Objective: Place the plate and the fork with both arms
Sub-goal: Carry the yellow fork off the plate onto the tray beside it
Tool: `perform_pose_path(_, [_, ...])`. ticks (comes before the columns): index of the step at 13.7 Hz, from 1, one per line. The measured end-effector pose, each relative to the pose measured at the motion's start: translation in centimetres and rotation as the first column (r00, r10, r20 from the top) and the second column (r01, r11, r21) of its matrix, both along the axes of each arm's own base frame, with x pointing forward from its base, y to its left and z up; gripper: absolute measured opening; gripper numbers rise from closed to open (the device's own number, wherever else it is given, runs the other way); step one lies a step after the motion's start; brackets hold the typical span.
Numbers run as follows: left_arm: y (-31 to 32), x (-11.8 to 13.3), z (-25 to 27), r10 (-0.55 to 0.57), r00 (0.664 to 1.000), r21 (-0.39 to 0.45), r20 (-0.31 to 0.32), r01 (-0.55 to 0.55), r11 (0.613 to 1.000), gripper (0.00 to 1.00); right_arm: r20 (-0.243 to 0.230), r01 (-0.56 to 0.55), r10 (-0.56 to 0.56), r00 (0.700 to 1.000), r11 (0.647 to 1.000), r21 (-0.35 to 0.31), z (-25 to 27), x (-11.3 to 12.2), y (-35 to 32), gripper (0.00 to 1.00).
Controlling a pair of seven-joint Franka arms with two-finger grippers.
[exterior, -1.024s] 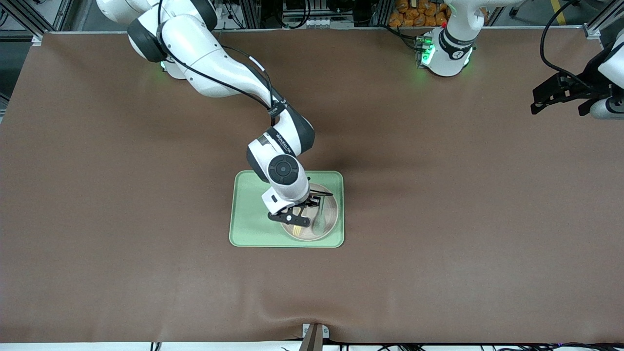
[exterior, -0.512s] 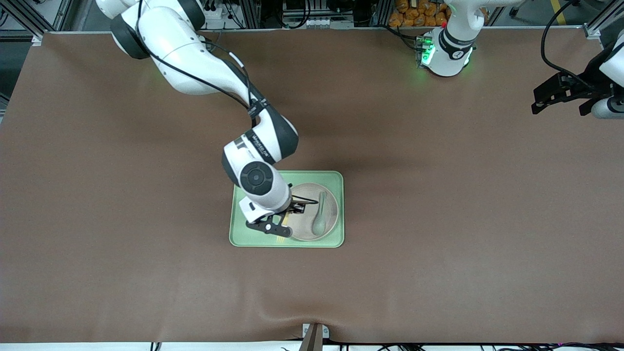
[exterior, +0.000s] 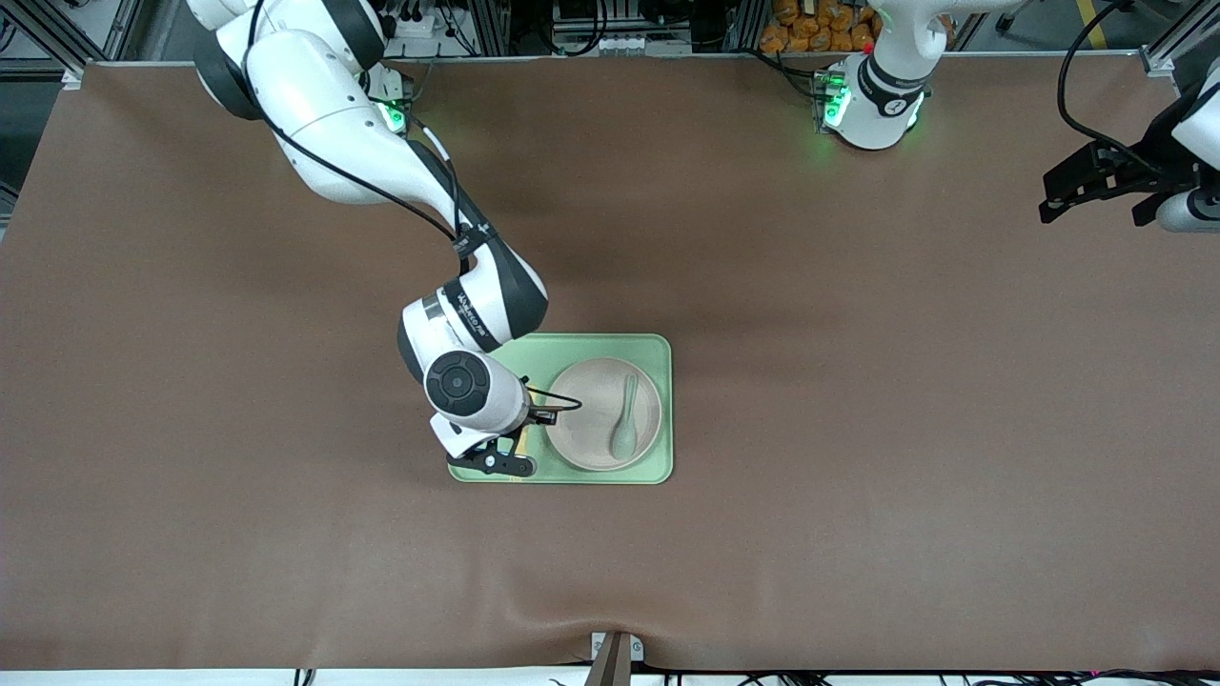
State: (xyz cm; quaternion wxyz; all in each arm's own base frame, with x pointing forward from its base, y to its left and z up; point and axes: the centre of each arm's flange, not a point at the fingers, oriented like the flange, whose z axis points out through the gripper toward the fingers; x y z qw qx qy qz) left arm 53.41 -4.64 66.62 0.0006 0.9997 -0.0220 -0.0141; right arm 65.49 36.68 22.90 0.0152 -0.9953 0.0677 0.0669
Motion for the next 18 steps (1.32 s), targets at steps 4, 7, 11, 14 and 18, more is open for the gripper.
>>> perform_pose_path(4, [0.0,0.0,0.0,0.0,1.0,0.0,0.001,0.0,1.0,1.0,0.022,-0.062,0.061,0.998,0.998,0.012,-1.7,-1.3,-1.6,0.2])
perform_pose_path(7, [0.0,0.0,0.0,0.0,1.0,0.0,0.001,0.0,1.0,1.0,0.02,-0.069,0.069,0.997,0.998,0.009,-2.3,-2.5,-3.2,0.2])
perform_pose_path(11, [-0.1,0.0,0.0,-0.001,1.0,0.0,0.001,0.001,1.0,1.0,0.003,-0.062,0.062,0.998,0.998,0.002,-2.4,-2.9,-4.9,0.2])
perform_pose_path(14, [-0.1,0.0,0.0,-0.002,1.0,0.0,0.001,0.002,1.0,1.0,0.007,-0.067,0.067,0.998,0.998,0.009,-2.7,-3.3,-4.5,0.2])
perform_pose_path(18, [-0.1,0.0,0.0,-0.002,1.0,0.0,0.001,0.002,1.0,1.0,0.013,-0.064,0.064,0.998,0.997,0.034,-2.6,-3.6,-3.6,0.2])
